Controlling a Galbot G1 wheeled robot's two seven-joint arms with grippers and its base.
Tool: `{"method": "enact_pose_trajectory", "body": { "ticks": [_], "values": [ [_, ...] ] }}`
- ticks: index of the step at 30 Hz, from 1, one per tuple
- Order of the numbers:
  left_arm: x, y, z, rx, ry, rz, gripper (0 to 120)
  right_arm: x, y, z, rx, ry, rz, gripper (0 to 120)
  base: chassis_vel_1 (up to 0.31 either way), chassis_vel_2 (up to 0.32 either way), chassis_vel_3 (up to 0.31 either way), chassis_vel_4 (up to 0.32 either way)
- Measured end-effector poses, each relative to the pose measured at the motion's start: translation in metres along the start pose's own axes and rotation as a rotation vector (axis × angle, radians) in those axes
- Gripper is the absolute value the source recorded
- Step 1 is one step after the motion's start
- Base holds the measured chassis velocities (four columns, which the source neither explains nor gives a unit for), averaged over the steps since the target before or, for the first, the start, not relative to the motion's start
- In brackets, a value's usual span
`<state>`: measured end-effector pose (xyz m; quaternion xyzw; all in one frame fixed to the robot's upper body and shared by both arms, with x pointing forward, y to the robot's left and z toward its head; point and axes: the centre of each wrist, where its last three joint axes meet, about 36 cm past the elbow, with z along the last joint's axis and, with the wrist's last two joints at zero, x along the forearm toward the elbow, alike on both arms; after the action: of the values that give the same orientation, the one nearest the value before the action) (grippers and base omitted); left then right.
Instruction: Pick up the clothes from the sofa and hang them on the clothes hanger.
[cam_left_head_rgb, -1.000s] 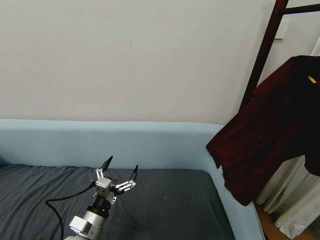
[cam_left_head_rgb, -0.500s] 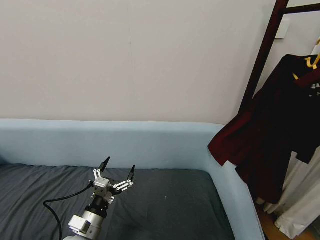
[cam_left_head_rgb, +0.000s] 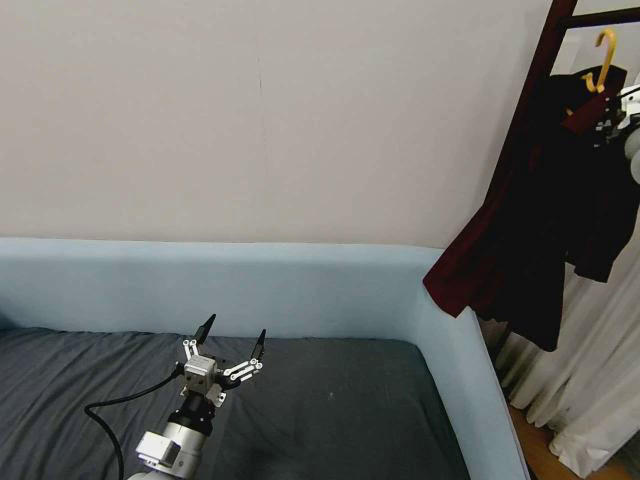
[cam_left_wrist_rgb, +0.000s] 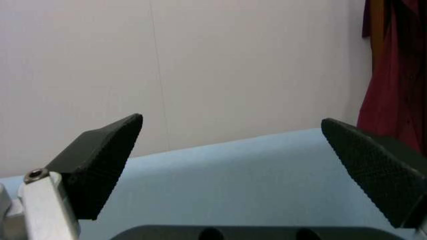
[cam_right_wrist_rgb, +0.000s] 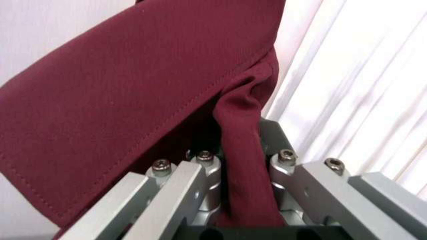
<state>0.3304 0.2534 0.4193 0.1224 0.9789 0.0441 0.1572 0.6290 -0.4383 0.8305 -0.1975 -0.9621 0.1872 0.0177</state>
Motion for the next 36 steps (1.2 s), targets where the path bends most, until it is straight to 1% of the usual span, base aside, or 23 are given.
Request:
{"method": "enact_pose_trajectory", "body": {
  "ticks": [1, 2, 4, 5, 8, 11, 15, 23, 29, 36],
  "values": [
    [0.000, 0.000, 0.000, -0.002, 0.000, -0.002, 100, -0.002, 0.005, -0.008, -0.001, 0.005, 0.016, 7, 0.000, 0.000, 0.000, 0.000],
    [0.000, 0.000, 0.000, -0.002, 0.000, -0.002, 100, -0.002, 0.005, -0.008, -0.001, 0.005, 0.016, 7, 0.000, 0.000, 0.000, 0.000],
    [0.001, 0.000, 0.001, -0.004, 0.000, -0.011, 100, -0.008, 0.013, -0.025, -0.019, 0.019, 0.057, 7, 0.000, 0.000, 0.000, 0.000],
    [0.001, 0.000, 0.001, -0.004, 0.000, -0.011, 100, -0.008, 0.013, -0.025, -0.019, 0.019, 0.057, 7, 0.000, 0.000, 0.000, 0.000],
    [0.002, 0.000, 0.004, -0.003, -0.003, -0.024, 100, -0.020, 0.022, -0.050, -0.105, 0.051, 0.115, 7, 0.000, 0.000, 0.000, 0.000],
    [0.003, -0.001, 0.006, -0.002, -0.004, -0.028, 100, -0.023, 0.028, -0.060, -0.132, 0.049, 0.128, 7, 0.000, 0.000, 0.000, 0.000],
    [0.003, 0.000, 0.009, -0.003, -0.003, -0.032, 100, -0.025, 0.037, -0.066, -0.145, 0.040, 0.138, 7, 0.000, 0.000, 0.000, 0.000],
    [0.001, -0.004, 0.015, 0.007, 0.001, -0.034, 100, -0.035, 0.071, -0.086, -0.206, 0.093, 0.217, 7, 0.000, 0.000, 0.000, 0.000],
    [0.002, -0.001, 0.019, 0.003, -0.002, -0.038, 100, -0.041, 0.081, -0.095, -0.247, 0.112, 0.235, 7, 0.000, 0.000, 0.000, 0.000],
    [0.002, 0.001, 0.020, -0.001, -0.004, -0.041, 100, -0.045, 0.083, -0.099, -0.284, 0.126, 0.235, 7, 0.000, 0.000, 0.000, 0.000]
  ]
}}
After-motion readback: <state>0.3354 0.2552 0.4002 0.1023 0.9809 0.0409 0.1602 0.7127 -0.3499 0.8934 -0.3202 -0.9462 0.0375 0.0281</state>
